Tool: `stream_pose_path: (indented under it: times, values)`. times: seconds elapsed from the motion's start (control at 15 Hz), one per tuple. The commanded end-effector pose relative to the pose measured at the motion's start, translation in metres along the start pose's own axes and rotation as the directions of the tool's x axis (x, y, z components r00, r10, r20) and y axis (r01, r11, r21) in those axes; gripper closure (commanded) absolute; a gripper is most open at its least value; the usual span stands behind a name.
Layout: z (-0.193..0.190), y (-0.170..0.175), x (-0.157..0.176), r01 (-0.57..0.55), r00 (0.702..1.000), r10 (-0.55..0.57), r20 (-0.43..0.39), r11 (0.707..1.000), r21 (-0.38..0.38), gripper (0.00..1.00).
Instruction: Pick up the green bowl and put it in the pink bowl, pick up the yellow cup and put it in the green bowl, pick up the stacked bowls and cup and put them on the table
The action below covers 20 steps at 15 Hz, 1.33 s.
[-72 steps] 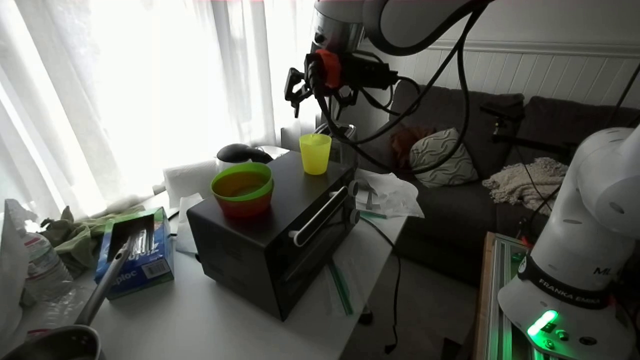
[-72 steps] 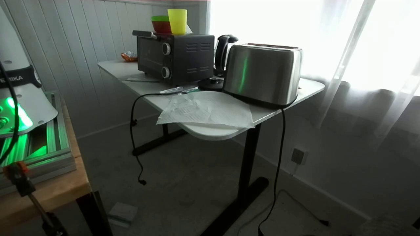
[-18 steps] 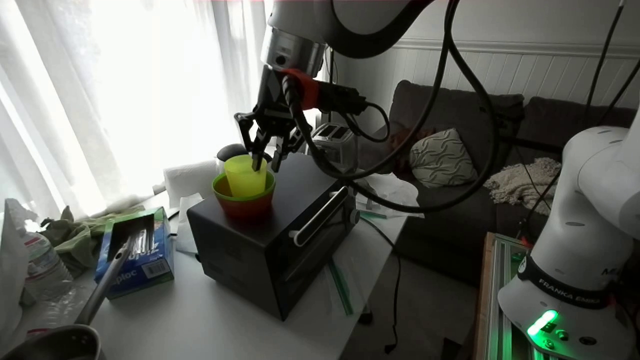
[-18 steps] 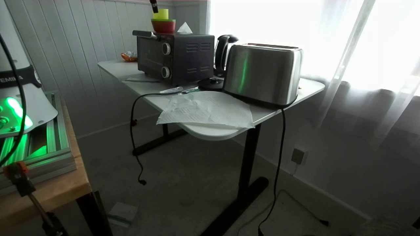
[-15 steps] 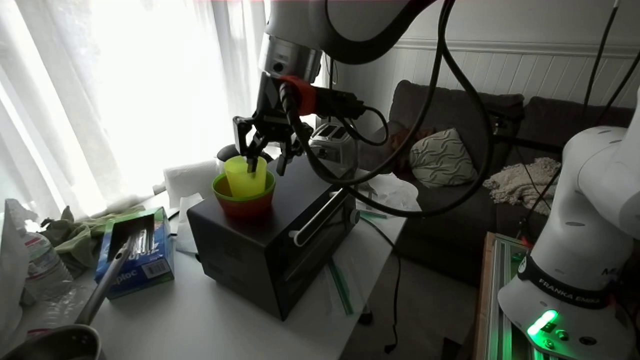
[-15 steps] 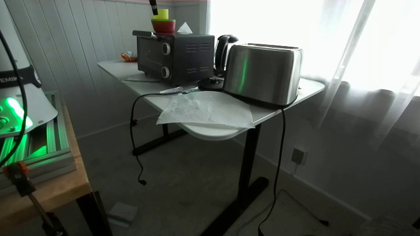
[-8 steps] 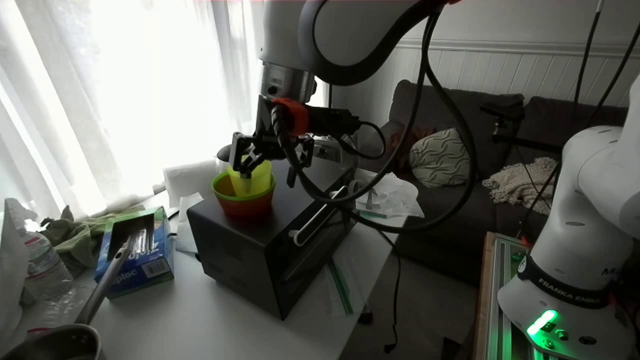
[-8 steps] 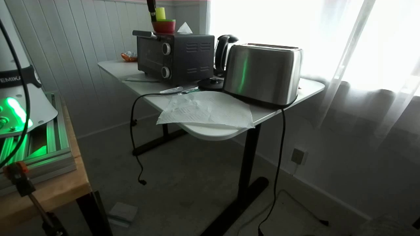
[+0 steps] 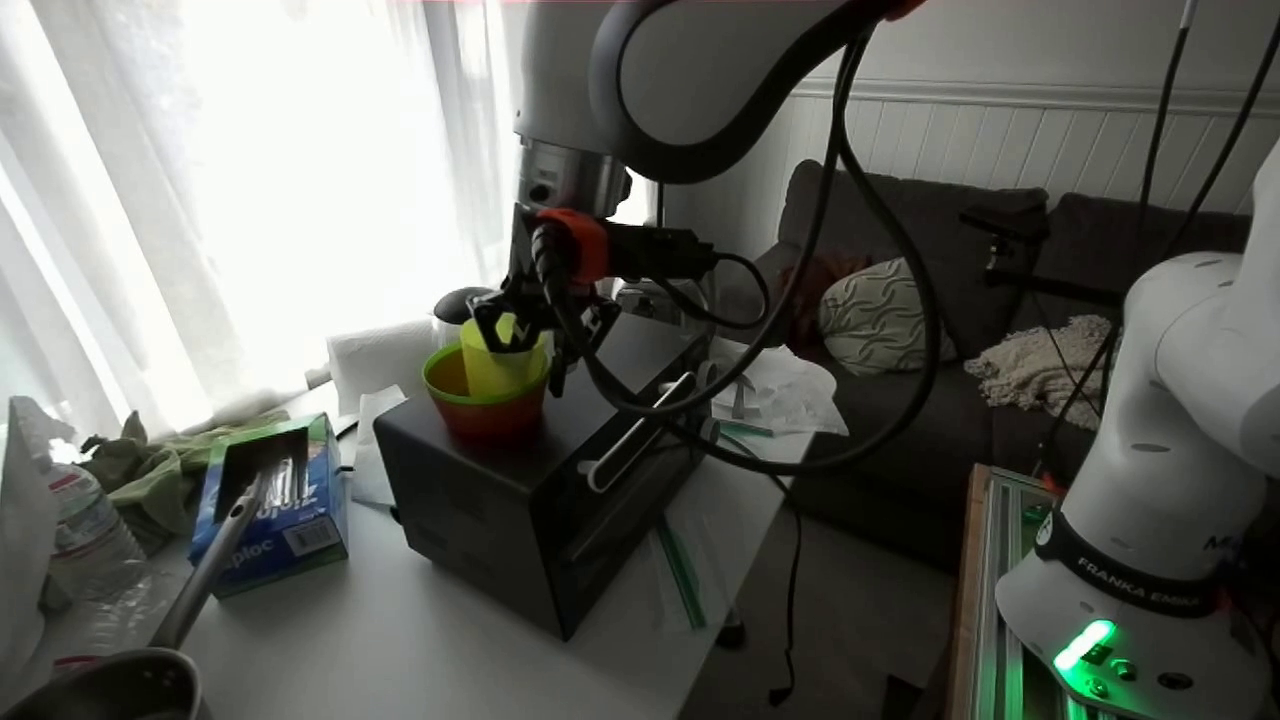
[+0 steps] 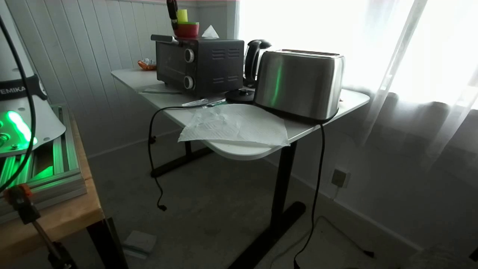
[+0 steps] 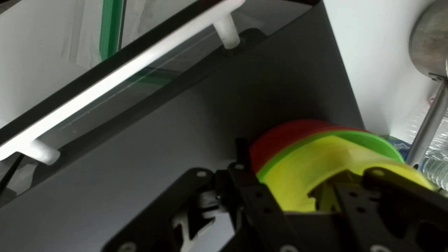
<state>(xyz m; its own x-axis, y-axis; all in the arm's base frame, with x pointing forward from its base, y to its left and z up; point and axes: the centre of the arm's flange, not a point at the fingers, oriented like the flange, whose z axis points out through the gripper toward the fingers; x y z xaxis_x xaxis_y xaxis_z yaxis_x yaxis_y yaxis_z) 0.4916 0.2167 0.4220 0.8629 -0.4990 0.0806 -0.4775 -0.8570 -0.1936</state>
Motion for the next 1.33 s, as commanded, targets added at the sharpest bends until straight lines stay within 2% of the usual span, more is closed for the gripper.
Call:
stream_pose_path:
  times: [0.0,0.13,0.4,0.73,0.87,0.93,1.07,1.27]
  values:
    - [-0.013,-0.012,-0.006,-0.003,1.000,0.003,0.002,1.000,0.026,0.94]
    - [-0.020,-0.020,-0.011,0.019,1.000,-0.019,0.001,0.999,0.044,1.00]
    - [-0.029,-0.048,-0.033,0.097,0.995,-0.100,0.011,0.986,0.132,0.97]
    - [-0.031,-0.092,-0.073,0.209,0.974,-0.222,0.047,0.959,0.191,0.97]
    - [-0.024,-0.108,-0.095,0.265,0.956,-0.284,0.075,0.945,0.193,0.97]
    - [-0.029,-0.089,-0.086,0.227,0.971,-0.237,0.042,0.960,0.166,0.91]
    - [-0.023,-0.099,-0.100,0.256,0.961,-0.269,0.058,0.951,0.170,0.91]
    - [-0.020,-0.102,-0.099,0.263,0.959,-0.277,0.062,0.949,0.172,0.91]
